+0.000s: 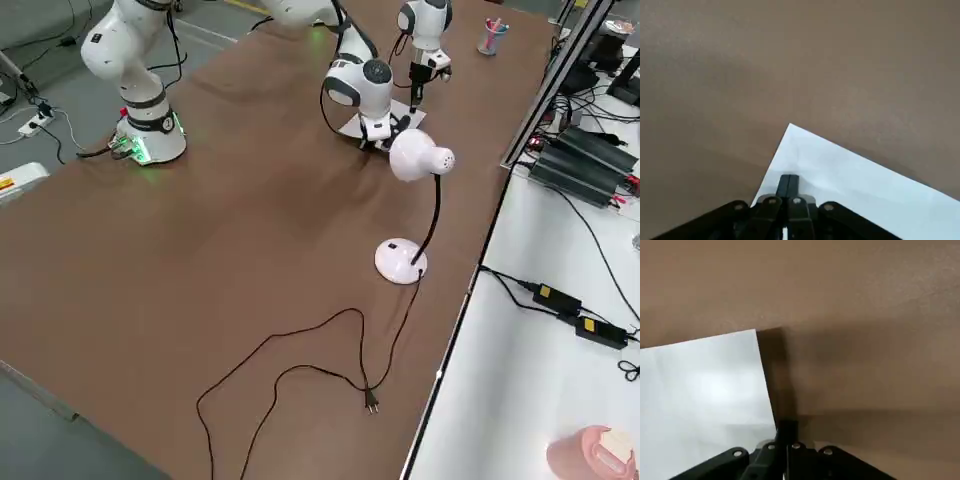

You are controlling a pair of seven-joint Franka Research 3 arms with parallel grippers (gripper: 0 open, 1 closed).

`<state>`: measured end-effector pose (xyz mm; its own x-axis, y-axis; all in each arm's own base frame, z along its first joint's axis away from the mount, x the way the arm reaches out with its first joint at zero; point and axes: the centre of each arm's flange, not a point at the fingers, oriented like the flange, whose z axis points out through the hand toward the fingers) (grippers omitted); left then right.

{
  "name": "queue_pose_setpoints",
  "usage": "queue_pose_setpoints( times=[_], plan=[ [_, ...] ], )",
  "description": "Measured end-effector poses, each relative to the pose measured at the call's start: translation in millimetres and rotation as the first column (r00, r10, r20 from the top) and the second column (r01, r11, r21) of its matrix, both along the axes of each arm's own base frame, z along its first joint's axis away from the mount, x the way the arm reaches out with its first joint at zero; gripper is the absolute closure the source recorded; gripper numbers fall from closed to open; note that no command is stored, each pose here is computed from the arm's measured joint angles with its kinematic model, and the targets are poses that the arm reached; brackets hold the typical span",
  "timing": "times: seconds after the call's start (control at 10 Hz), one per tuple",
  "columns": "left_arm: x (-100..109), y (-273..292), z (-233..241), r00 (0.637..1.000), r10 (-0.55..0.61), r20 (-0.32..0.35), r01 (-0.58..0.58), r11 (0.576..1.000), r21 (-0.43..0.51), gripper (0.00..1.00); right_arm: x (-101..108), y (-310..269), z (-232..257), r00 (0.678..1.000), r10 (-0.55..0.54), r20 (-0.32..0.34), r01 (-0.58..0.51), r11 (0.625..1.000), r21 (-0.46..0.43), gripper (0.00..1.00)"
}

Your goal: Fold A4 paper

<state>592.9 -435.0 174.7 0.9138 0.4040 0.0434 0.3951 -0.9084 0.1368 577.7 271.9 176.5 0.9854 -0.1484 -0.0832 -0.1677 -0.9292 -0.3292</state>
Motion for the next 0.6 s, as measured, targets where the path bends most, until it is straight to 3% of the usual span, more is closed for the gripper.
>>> queue_pose_setpoints(
  times=[0.6],
  plan=[
    [0.0, 0.0, 0.0, 1.000, 0.000, 0.000, 0.000, 1.000, 0.000, 0.99, 4.4, 9.7, 9.9, 1.000, 0.016, -0.017, -0.015, 1.000, 0.021, 0.98]
  ],
)
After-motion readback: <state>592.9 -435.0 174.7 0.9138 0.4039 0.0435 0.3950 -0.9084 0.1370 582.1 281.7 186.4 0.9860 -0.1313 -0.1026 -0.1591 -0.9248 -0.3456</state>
